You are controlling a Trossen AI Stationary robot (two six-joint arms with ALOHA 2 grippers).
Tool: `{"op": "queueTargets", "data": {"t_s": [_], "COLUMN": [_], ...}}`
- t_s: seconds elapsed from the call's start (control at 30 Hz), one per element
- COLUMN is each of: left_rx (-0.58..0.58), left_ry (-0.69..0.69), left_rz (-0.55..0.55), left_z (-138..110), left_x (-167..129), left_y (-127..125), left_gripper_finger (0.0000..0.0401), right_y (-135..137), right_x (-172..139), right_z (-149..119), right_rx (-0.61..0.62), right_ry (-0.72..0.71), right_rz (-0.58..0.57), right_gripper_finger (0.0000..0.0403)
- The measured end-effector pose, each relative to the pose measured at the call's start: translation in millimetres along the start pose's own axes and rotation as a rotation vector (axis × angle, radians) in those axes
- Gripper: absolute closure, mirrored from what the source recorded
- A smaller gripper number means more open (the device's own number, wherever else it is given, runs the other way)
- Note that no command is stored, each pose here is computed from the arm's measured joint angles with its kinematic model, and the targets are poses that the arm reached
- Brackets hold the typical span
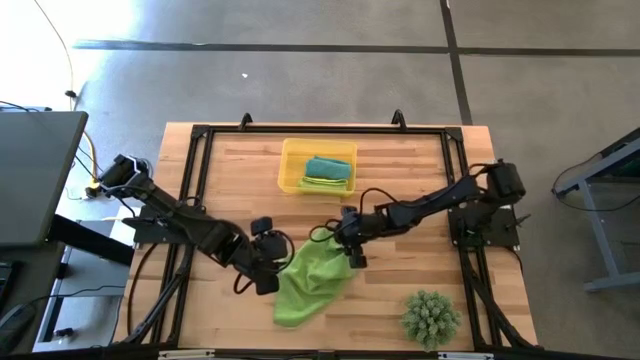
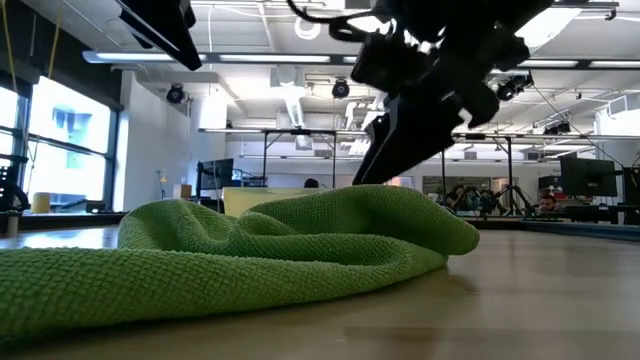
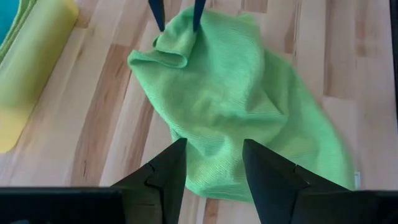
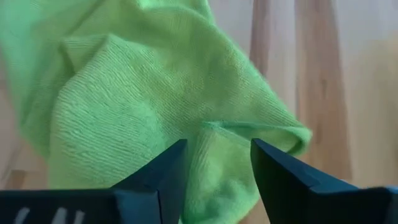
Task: Roll microfiber towels into tight, uniform cylinder then place into a basket
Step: Roll the green microfiber towel
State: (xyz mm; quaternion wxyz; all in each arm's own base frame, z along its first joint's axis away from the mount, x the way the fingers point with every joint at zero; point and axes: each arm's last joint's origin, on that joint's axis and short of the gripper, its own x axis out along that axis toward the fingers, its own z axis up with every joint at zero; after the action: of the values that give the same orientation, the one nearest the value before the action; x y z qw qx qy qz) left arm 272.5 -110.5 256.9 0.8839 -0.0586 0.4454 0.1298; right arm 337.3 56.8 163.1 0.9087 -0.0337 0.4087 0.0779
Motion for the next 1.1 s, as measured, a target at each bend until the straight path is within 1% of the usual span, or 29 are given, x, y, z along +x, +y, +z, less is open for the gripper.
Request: {"op": "queueTargets", "data": {"t_s": [0.07, 0.13, 0.33, 0.4, 0.47, 0.53, 0.6, 0.77, 0.8, 0.83, 0.93, 1.1], "left_rx": [0.005, 0.010, 0.027, 0.027, 0.026, 0.030, 0.030, 0.031, 0.031, 0.032, 0.054, 0.104], "left_ry": [0.000, 0.002, 0.008, 0.014, 0.008, 0.007, 0.006, 0.005, 0.005, 0.005, 0.004, -0.006], "left_rz": [-0.004, -0.003, 0.002, 0.010, 0.014, 0.016, 0.019, 0.022, 0.022, 0.022, 0.025, 0.041], "left_z": [-1, -2, -4, -4, -4, -4, -4, -4, -4, -4, -4, -4], "left_x": [-1, -1, -2, -2, -2, -2, -2, -2, -2, -2, -2, -2], "left_y": [-1, -2, -3, -2, -2, -2, -2, -2, -2, -2, -2, -2], "left_gripper_finger": [0.0254, 0.0254, 0.0254, 0.0254, 0.0254, 0.0254, 0.0254, 0.0254, 0.0254, 0.0254, 0.0254, 0.0254], "right_y": [0, 2, 3, 3, 2, 1, 0, 0, -1, -1, -2, -2], "right_x": [6, 12, 25, 28, 28, 28, 29, 30, 30, 29, 25, 5], "right_z": [-3, -4, -8, -10, -11, -10, -10, -11, -11, -11, -8, 14], "right_rx": [-0.001, 0.001, 0.041, 0.045, 0.074, 0.100, 0.118, 0.126, 0.128, 0.129, 0.158, 0.145], "right_ry": [0.016, 0.000, 0.005, 0.009, 0.014, 0.006, 0.008, 0.016, 0.015, 0.015, 0.004, 0.009], "right_rz": [0.000, 0.000, -0.010, -0.026, -0.058, -0.077, -0.080, -0.081, -0.080, -0.078, -0.078, -0.078], "right_gripper_finger": [0.0242, 0.0246, 0.0247, 0.0248, 0.0255, 0.0272, 0.0296, 0.0379, 0.0391, 0.0396, 0.0393, 0.0400]}}
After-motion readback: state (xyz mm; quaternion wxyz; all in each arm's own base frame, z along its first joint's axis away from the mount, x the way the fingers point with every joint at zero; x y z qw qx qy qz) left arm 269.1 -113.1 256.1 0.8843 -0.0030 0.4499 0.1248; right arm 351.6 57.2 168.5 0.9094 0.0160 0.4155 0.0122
